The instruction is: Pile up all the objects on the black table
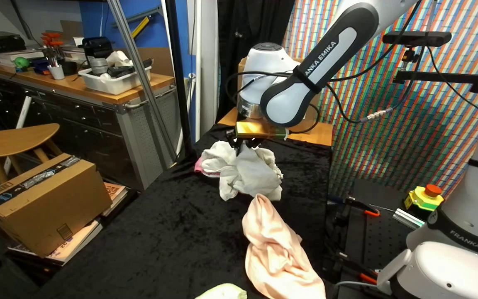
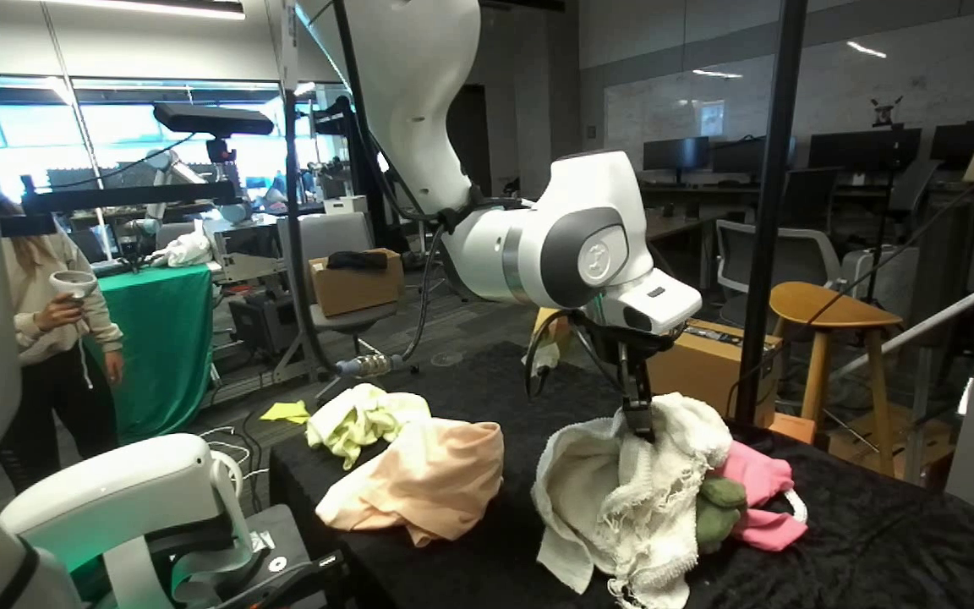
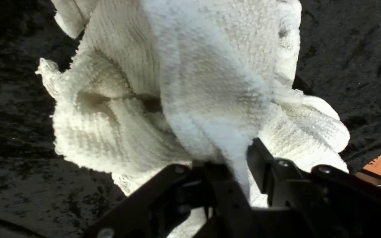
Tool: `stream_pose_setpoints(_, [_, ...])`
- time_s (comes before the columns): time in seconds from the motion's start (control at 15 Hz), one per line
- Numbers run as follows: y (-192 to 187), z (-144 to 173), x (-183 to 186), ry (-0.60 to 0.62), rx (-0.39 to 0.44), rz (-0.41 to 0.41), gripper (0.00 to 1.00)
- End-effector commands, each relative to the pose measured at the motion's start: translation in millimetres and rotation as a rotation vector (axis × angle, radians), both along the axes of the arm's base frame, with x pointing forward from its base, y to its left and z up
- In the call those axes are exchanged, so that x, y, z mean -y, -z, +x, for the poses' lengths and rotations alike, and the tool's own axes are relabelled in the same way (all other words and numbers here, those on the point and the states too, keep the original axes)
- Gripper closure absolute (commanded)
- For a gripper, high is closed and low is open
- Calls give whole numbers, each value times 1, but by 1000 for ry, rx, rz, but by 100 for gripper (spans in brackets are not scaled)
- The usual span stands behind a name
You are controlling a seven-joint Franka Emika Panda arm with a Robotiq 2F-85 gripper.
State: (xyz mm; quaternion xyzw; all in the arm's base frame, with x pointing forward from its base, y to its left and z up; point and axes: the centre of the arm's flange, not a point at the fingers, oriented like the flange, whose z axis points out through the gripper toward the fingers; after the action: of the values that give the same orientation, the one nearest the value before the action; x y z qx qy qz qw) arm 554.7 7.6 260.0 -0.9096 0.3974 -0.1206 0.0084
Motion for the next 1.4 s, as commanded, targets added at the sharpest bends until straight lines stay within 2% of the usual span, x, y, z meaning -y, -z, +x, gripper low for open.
stream_pose_setpoints(0.0, [-23, -2, -9, -67, -6, -34, 42])
stream_pose_setpoints(0.33, [-62, -25, -24, -167, 2, -101, 5])
stream_pose_setpoints(0.4, [-71, -31, -26, -189, 5, -122, 1])
stream_pose_setpoints(0.6, [-93, -50, -30, -236, 5, -155, 0])
stream_pose_setpoints(0.73, [-100, -66, -33, -272, -27, -145, 0])
stream_pose_setpoints(1.07, [-86, -112, -55, -423, -164, -77, 0])
stream_pose_setpoints(1.33, [-59, -129, -76, -522, -245, -31, 0])
